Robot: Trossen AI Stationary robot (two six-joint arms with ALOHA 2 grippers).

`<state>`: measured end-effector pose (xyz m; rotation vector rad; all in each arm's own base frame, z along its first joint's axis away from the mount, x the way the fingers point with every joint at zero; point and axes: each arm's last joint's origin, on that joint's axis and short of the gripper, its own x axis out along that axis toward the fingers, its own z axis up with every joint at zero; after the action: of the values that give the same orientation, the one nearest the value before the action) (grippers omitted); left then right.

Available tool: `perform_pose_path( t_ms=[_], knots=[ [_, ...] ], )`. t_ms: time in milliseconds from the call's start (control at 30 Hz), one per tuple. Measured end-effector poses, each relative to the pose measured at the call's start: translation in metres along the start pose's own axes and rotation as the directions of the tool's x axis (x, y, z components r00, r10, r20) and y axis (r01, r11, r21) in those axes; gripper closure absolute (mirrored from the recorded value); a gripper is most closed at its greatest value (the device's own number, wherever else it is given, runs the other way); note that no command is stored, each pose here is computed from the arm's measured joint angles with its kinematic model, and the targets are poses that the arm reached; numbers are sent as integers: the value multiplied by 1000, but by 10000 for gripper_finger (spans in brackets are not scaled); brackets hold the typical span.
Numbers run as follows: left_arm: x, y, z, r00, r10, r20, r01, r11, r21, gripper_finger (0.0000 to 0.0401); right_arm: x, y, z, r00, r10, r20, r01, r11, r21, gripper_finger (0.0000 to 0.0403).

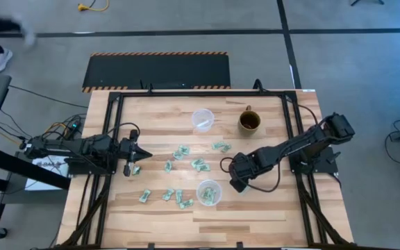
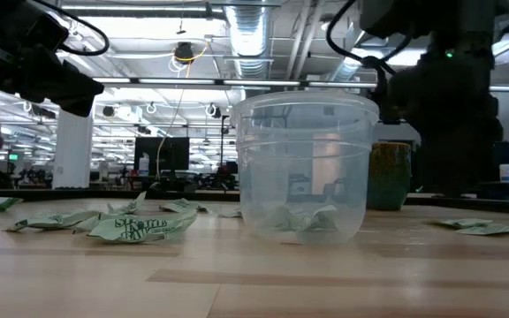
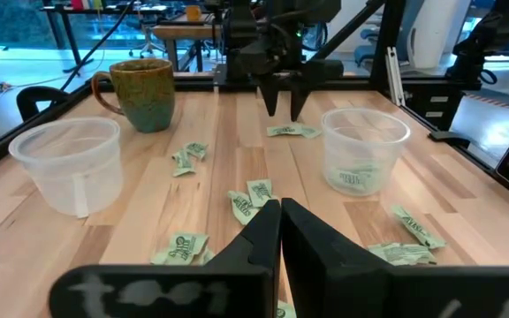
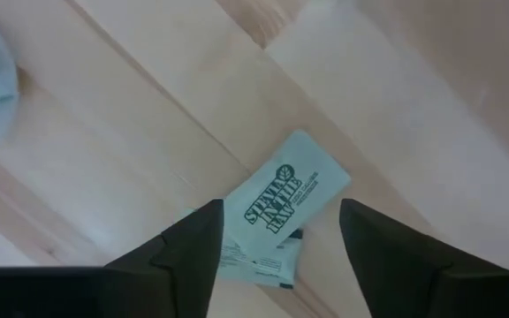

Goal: Pick and place Stevia / Truvia into bins
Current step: Put the stevia packet into the bottom transparent container

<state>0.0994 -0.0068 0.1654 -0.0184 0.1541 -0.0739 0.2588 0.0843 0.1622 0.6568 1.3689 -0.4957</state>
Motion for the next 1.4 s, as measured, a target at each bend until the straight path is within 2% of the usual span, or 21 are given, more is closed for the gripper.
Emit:
perform_pose_path(
  t_ms=[167,367,567,833,1000,1400],
  knots=[
    [0,0,0,1000,0,-1,0,1000,0,401,7,-2,-8,1000,-12,10,11,999,35,168],
    [0,0,0,1000,0,-2,0,1000,0,401,14,1,-7,999,37,27,-39,997,69,168],
    [0,0,0,1000,0,1,0,1000,0,401,28,-1,-8,999,-30,-11,31,996,81,168],
    [0,0,0,1000,0,1,0,1000,0,401,32,0,-8,999,-45,-14,46,996,76,174],
    [0,0,0,1000,0,2,0,1000,0,401,31,0,-9,998,-59,0,59,996,66,221],
    [0,0,0,1000,0,2,0,1000,0,401,28,1,-9,997,-60,57,61,998,-23,389]
  ],
)
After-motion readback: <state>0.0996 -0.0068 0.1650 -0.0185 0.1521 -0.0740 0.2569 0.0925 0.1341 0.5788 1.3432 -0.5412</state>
